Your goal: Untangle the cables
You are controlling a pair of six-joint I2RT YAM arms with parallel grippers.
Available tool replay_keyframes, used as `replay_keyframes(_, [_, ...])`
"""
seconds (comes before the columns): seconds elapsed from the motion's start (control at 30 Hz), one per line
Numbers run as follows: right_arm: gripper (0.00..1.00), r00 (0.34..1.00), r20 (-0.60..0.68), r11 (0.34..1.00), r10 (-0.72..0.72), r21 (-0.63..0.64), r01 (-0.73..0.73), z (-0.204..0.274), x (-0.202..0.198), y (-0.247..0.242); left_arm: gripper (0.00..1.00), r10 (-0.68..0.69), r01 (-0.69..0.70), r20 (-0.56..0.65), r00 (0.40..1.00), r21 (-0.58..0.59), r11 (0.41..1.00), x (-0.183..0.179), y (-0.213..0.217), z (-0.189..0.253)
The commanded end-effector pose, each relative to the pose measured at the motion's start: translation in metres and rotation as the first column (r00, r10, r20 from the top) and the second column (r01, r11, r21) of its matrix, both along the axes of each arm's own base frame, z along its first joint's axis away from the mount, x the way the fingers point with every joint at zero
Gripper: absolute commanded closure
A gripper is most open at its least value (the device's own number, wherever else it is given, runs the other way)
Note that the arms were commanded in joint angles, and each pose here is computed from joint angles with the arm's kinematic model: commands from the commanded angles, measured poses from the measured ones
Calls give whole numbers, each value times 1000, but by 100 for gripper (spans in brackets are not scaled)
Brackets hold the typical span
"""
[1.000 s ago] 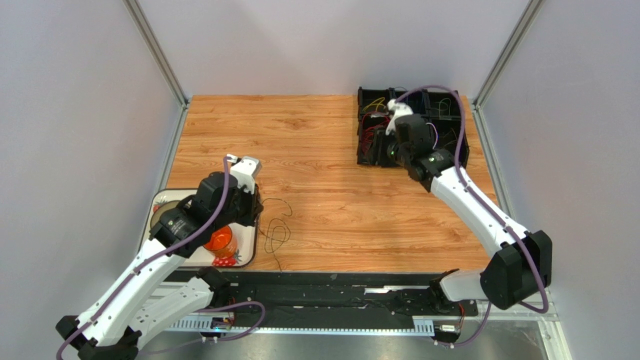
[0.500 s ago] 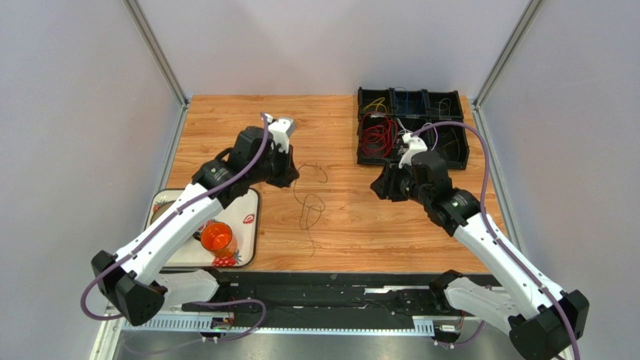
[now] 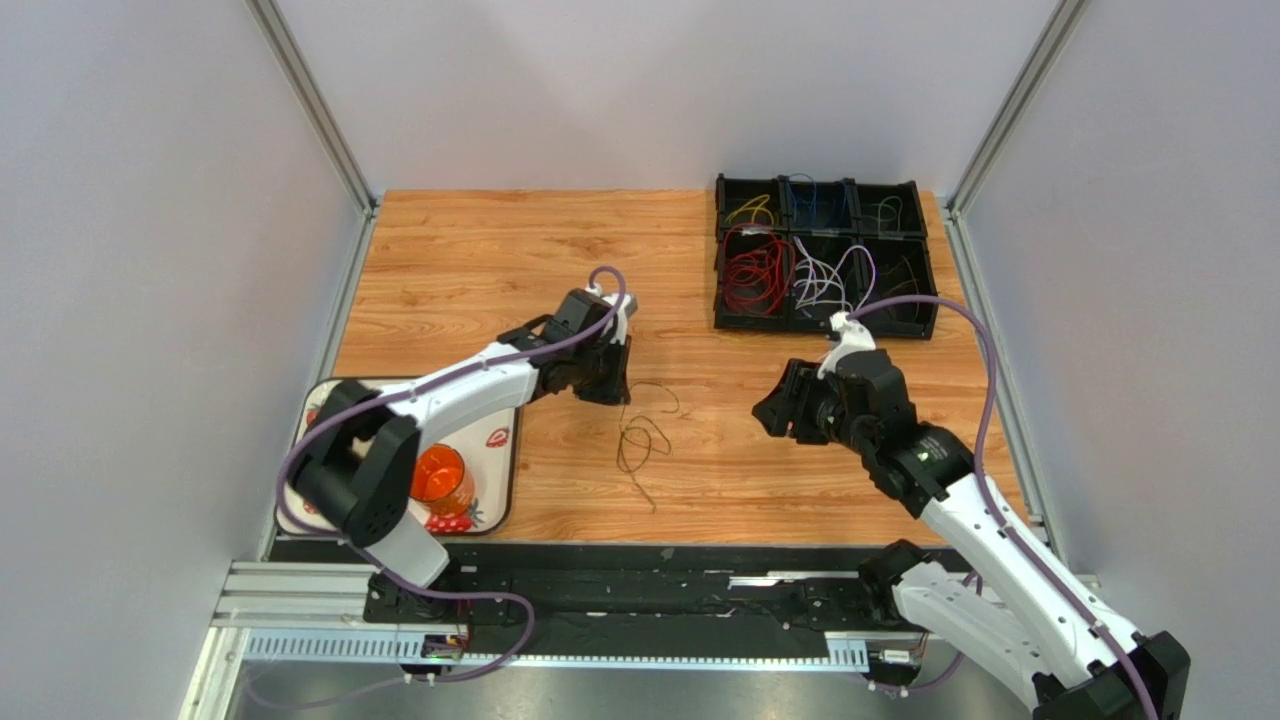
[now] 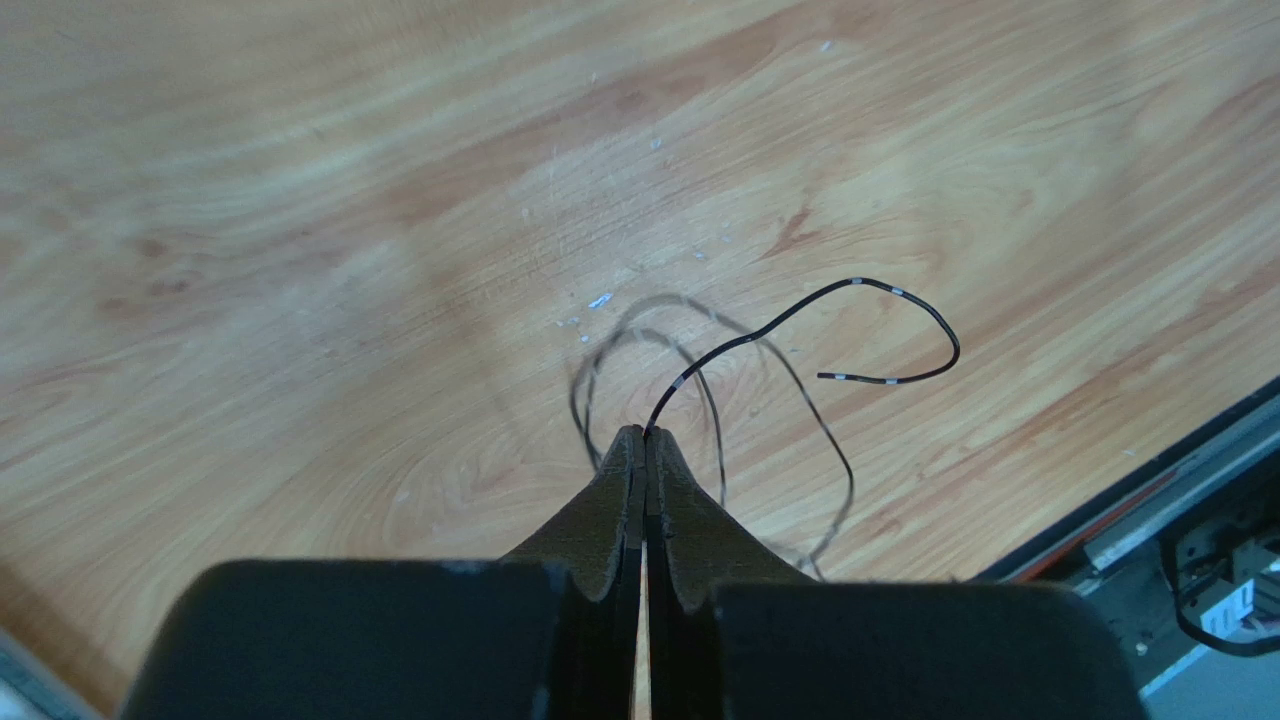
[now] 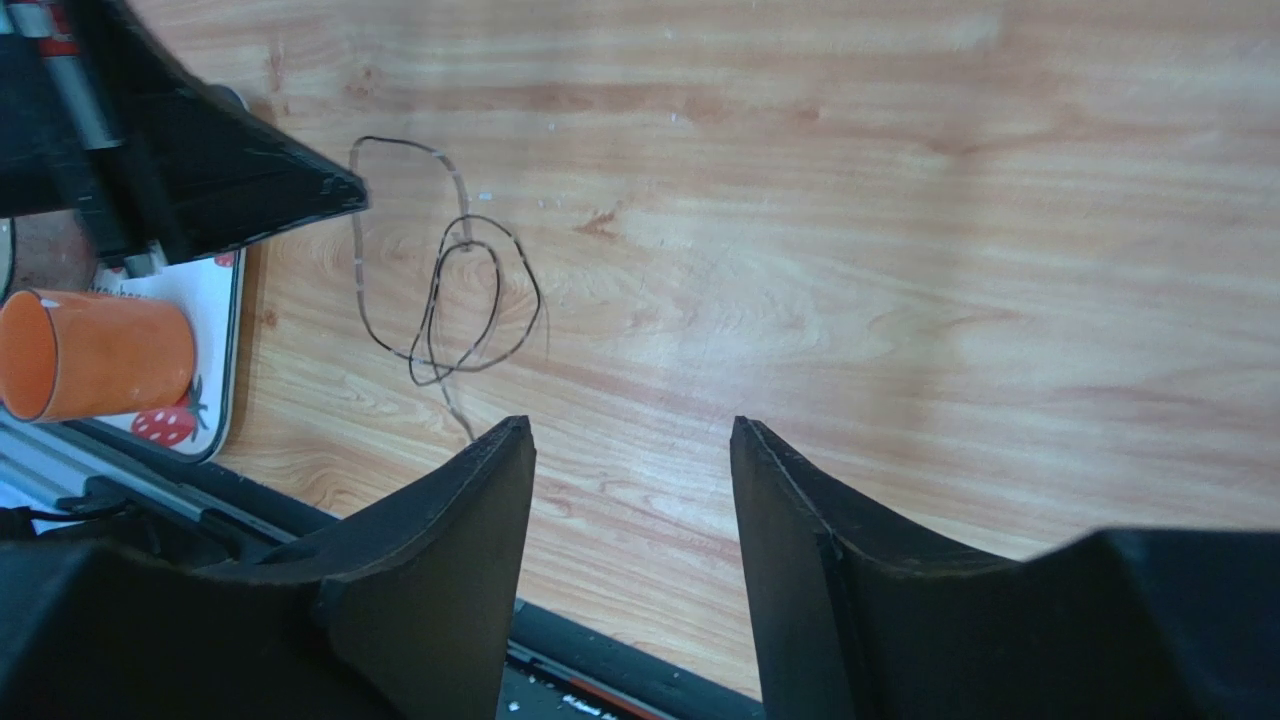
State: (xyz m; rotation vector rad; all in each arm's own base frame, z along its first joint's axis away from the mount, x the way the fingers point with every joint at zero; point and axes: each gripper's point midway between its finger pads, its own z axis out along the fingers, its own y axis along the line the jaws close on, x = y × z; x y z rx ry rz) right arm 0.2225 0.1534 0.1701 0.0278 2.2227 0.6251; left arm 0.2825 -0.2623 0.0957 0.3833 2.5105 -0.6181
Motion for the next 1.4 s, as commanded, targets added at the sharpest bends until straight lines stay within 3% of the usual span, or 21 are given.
replay_keyframes(0.0, [43,999,-42,992,29,127,-24,-2,3,24,100,-17,16,-10,1000,-90,996,12,-28,-8])
replay_keyframes(0.3, [37,970,-170,964,172,230,-130,-25,2,62,100,-3,4,-76,997,12,1000,8,-16,-48])
replay_keyframes(0.5, [35,931,-291,962,221,221,-159,-51,3,75,100,35,-28,-109,993,61,998,2,-5,-70])
replay_keyframes(1.0, [36,826,-516,938,226,343,-43,-99,-4,114,100,103,-90,-173,979,79,993,-13,4,-113])
replay_keyframes(1.37, [42,797,-579,952,171,307,19,-136,5,142,100,89,-79,-161,983,70,994,-17,5,-118])
